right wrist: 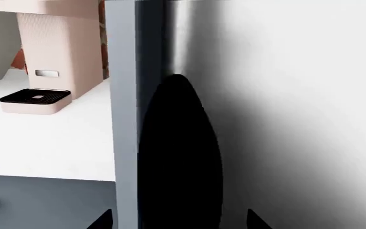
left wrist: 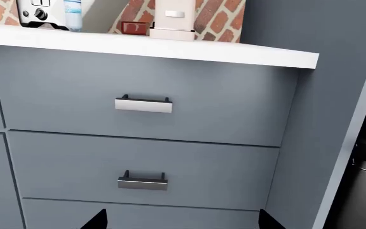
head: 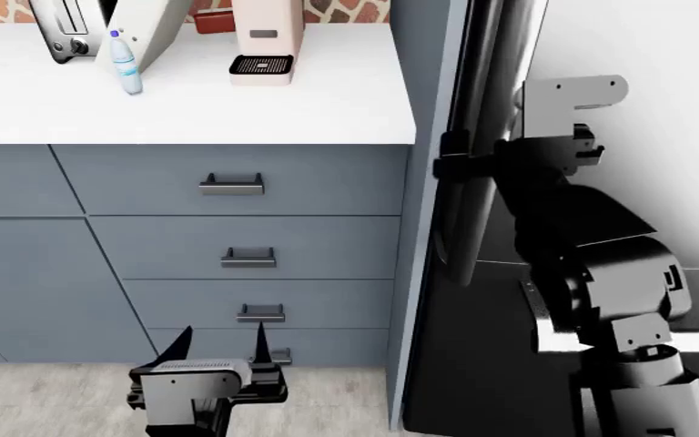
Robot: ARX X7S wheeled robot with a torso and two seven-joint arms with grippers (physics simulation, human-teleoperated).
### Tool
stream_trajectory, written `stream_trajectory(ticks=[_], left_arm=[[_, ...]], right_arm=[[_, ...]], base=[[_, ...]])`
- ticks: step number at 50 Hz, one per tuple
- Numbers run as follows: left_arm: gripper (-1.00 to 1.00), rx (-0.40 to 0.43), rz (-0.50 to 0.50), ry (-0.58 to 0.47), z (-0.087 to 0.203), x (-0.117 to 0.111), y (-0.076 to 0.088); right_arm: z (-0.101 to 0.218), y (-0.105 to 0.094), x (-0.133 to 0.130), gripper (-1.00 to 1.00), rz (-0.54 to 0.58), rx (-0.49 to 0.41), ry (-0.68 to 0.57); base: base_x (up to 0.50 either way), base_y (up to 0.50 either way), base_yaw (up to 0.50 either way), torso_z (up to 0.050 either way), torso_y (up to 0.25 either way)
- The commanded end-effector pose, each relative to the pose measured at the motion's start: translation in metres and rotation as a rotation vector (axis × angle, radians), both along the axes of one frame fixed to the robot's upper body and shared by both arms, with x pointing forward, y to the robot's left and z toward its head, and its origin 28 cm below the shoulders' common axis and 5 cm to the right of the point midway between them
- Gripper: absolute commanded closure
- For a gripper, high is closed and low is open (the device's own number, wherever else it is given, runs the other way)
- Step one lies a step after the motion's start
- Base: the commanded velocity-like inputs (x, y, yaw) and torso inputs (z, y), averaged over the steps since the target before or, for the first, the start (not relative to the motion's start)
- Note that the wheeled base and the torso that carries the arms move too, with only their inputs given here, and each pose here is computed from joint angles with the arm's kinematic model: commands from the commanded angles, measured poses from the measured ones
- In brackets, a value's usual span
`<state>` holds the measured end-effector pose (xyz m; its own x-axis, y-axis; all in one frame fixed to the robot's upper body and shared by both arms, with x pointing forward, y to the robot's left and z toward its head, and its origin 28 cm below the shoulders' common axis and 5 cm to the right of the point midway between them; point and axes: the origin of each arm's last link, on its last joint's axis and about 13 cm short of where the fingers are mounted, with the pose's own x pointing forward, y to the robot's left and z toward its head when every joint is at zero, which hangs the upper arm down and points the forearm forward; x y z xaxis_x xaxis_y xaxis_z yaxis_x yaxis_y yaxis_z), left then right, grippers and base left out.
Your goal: Open the fridge door
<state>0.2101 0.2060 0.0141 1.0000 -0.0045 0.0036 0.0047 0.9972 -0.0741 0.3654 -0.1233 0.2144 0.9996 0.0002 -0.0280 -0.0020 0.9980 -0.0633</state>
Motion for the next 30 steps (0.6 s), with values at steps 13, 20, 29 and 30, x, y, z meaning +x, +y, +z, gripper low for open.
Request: stream_trajectory(ticks=[13,20,29,30], left_arm=[[-1.00,-0.003,0.002,-0.001,0.003,0.015,0.000],[-1.00,-0.019,0.010,-0.014,0.004,0.012,0.001],[-1.00,-0.098,0.020,-0.015,0.006,0.006,0.003],[-1.00,-0.112,0.024,-0.015,0.007,0.002,0.003]], right_arm=[[0.002,-0.001,-0.004,1.00,-0.009,-0.018,-0.024],[0.001,-0.002,-0.012,1.00,-0.012,-0.014,-0.030],[-0.002,-0.002,-0.034,1.00,0.010,-0.015,-0.039],[-0.001,-0.003,-0.037,1.00,0.006,-0.014,-0.044]], base=[[0.00,0.00,0.00,0.000,0.000],[0.00,0.00,0.00,0.000,0.000],[0.00,0.00,0.00,0.000,0.001],[0.00,0.00,0.00,0.000,0.000]])
